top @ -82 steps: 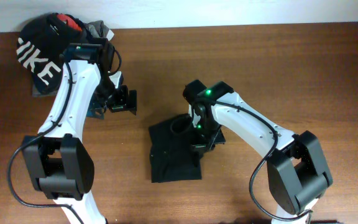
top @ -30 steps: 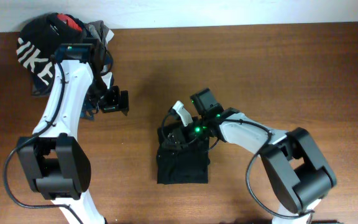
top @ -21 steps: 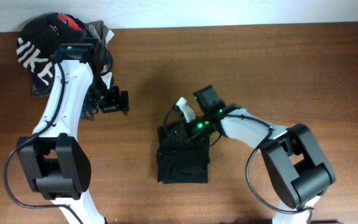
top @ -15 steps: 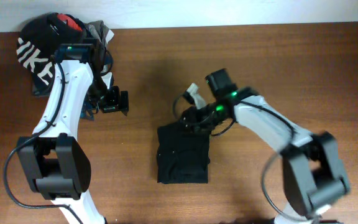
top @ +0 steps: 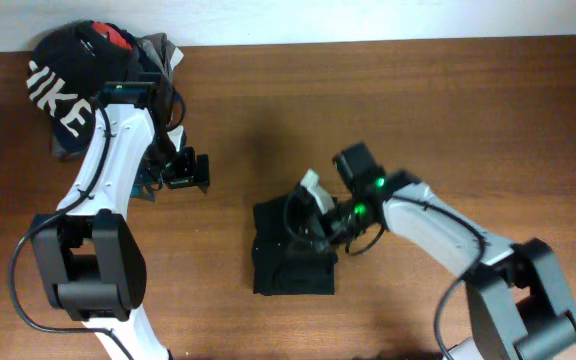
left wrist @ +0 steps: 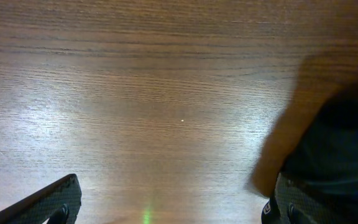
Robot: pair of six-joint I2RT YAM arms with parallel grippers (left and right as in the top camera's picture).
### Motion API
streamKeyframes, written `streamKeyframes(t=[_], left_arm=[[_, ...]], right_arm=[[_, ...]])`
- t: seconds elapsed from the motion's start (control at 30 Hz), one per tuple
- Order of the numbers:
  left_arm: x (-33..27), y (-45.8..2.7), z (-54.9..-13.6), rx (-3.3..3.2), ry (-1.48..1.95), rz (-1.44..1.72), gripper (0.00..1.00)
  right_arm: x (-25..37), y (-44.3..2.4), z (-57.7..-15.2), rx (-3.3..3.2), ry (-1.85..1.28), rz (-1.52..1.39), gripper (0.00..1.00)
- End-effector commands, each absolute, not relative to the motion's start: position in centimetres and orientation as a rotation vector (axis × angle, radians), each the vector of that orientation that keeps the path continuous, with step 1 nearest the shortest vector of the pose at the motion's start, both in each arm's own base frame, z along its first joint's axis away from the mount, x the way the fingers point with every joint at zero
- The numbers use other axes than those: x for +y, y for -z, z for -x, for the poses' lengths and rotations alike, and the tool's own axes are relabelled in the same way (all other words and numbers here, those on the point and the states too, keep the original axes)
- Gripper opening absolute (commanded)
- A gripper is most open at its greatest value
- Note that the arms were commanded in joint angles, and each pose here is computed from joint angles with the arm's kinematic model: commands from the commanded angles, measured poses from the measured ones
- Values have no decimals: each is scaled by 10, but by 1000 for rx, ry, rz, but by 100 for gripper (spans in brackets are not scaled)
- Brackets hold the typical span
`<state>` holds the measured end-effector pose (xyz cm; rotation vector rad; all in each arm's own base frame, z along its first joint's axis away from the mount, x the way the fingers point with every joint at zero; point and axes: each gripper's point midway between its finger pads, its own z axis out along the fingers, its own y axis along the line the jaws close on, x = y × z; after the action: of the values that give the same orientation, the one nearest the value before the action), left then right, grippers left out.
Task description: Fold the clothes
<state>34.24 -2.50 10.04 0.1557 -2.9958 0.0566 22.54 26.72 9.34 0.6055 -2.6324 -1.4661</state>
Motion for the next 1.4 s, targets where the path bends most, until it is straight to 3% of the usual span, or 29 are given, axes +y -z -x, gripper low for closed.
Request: streamKeyframes(t=[0.0,0.2,0.37,0.53,0.67,0.73,0.9,0.93,0.97,1.13,1.37], left_arm=[[-24,-98,-340,-2984,-51,-151,99],[-25,-98,-339,-2980,-65,-151,99],[-38,-99,-339,-2973,-174,-130,99],[-59,-103,-341,-2968,-378,41,99],[-70,-106,-340,-2961,-493,181,99],[-76,-109,-341,-2956,-558,223,99],[-103,-118,-339,-2910,-834,375,99],[-108,-121,-338,-2896,-897,402,99],[-113,-122,-337,-2883,-943,413,99],[-119,-110,-320,-2805,-1010,373,99],[-129,-99,-295,-2836,-1138,401,99]], right_arm=[[260,-59,-206,-2590,1445,-505,4],[237,-22,-190,-2588,1359,-311,14],[220,-4,-190,-2663,1231,-262,11],[228,-43,-211,-2663,1342,-288,11],[226,-88,-229,-2740,1325,-400,18],[207,-111,-238,-2868,1126,-418,27],[160,-160,-244,-3072,670,-403,64],[154,-172,-244,-3100,624,-406,74],[151,-179,-245,-3118,600,-409,99],[142,-216,-248,-3225,601,-378,99],[120,-228,-260,-3317,596,-270,99]])
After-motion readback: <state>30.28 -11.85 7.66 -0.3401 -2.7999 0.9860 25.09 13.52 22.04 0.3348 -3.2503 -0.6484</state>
